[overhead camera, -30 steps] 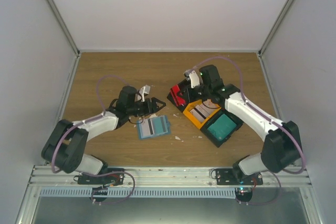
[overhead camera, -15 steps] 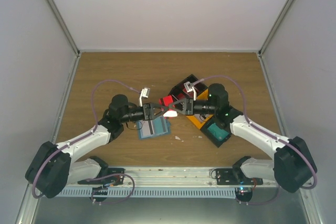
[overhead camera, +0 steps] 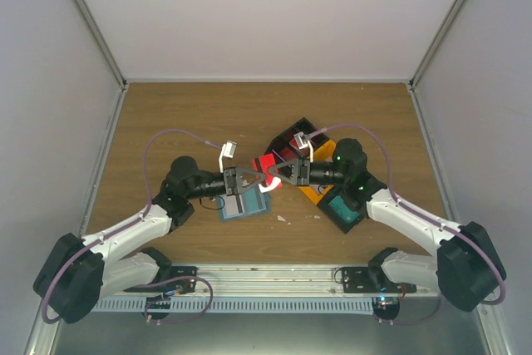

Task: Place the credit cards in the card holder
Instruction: Pick up the credit card from the storage box.

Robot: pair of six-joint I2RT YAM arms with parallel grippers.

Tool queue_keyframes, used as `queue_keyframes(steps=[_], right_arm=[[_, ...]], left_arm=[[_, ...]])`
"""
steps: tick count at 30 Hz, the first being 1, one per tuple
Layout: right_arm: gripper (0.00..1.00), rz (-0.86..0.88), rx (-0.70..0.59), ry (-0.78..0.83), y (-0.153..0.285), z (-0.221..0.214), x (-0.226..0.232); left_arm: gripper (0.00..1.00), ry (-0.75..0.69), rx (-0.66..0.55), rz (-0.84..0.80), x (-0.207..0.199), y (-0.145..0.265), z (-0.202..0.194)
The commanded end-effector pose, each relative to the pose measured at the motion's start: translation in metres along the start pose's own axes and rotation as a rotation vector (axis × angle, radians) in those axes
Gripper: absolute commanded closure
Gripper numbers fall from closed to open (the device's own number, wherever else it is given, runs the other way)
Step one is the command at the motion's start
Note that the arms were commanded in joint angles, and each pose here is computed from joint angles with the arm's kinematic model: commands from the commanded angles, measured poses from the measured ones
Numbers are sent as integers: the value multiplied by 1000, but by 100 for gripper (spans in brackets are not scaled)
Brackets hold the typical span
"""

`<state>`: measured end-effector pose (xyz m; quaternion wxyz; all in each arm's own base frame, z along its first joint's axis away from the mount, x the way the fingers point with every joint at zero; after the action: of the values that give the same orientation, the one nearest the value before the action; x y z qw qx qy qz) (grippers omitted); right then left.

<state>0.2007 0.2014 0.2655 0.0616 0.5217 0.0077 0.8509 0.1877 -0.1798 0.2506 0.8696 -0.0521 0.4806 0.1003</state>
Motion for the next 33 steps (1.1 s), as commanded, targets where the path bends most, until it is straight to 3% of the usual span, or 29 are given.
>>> queue_keyframes(steps=[1,9,15,19,25,33], right_arm=[[98,58,16,36,-2,-1,7],[89,70,9,54,-1,-1,10],[58,-6,-29,75,2,-2,5],[47,-225,-93,100,8,-2,-9],[46,-649,-45,123,8,-14,-51],[47,-886,182,199,-51,-32,-89]], left_arm=[[100,-34,-24,-25,-7,0,3],[100,-30,-31,-12,-5,0,3],[100,-14,-52,62,3,4,2],[100,67,-75,277,30,15,-1],[100,163,-45,553,74,46,-18],[100,249,7,630,110,61,-38]])
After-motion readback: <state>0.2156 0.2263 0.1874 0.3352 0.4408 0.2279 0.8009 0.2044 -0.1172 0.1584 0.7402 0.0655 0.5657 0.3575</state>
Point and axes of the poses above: each gripper's point midway between its finger pads, its own y axis back along the fingers, its own x axis along the line the jaws close on, z = x × y, the point moved 10 cm from there along y, back along the fingers, and after that the axes turned 3 degrees about -y, right-handed, at the moved point
